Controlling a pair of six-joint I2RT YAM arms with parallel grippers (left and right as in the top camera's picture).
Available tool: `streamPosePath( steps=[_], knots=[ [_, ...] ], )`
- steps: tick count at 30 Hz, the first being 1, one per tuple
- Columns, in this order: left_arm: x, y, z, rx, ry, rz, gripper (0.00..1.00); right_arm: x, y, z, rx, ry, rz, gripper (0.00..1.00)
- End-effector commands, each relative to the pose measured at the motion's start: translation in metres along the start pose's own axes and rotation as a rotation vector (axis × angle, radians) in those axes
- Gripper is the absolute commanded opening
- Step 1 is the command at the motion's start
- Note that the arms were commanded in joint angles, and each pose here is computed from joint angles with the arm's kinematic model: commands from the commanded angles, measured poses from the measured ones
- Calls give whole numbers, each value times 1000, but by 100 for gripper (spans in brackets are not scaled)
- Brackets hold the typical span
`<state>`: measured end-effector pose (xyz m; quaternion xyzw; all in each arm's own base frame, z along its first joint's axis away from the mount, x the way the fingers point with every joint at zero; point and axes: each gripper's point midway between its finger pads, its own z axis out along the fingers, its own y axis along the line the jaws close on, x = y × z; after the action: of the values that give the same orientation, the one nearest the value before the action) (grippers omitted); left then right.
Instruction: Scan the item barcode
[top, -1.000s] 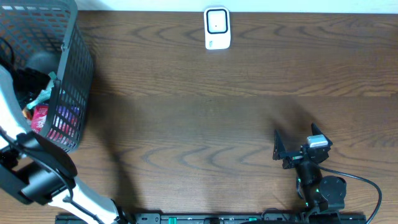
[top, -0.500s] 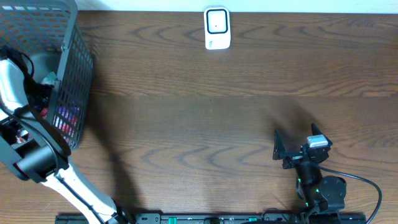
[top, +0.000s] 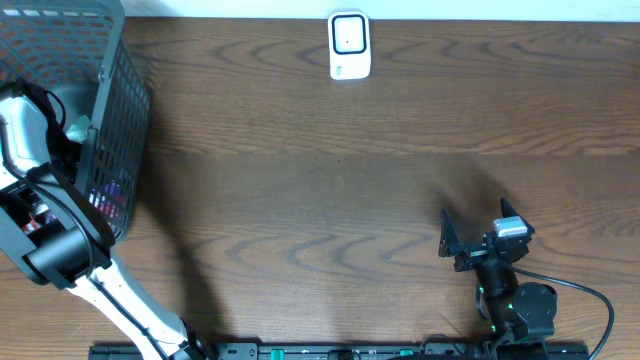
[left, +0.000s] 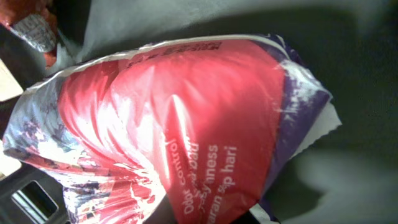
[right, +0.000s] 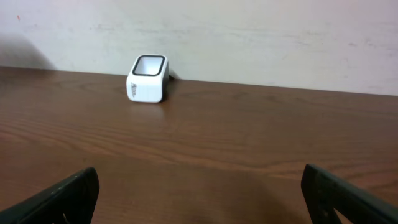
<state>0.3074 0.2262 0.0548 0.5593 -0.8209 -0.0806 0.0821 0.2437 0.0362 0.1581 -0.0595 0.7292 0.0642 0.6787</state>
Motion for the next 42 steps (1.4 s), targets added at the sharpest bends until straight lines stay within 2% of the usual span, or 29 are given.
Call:
streamPosePath(
  steps=[1, 6, 12, 17, 22, 23, 24, 27, 30, 36, 42],
  knots=[
    [9, 11, 15, -63, 55, 6, 7, 1, -2, 0, 11, 2, -3, 99],
    [7, 16, -16, -37, 26, 25, 7, 1, -2, 0, 11, 2, -3, 99],
    [-11, 21, -111, 142, -228, 7, 7, 1, -2, 0, 11, 2, -3, 99],
    [-12, 34, -212, 378, -518, -48, 7, 1, -2, 0, 11, 2, -3, 99],
    [15, 43, -306, 711, -698, -107, 7, 1, -2, 0, 11, 2, -3, 99],
    [36, 43, -344, 871, -737, -98, 7, 1, -2, 0, 11, 2, -3, 99],
    [48, 42, -362, 950, -753, -71, 7, 1, -2, 0, 11, 2, -3, 99],
    [94, 33, -407, 1154, -771, 76, 7, 1, -2, 0, 11, 2, -3, 99],
    [150, 20, -433, 1283, -754, 245, 7, 1, -2, 0, 11, 2, -3, 99],
    [248, -24, -438, 1330, -734, 664, 7, 1, -2, 0, 11, 2, -3, 99],
    [315, -78, -389, 1182, -647, 908, 7, 1, -2, 0, 11, 2, -3, 99]
  ],
)
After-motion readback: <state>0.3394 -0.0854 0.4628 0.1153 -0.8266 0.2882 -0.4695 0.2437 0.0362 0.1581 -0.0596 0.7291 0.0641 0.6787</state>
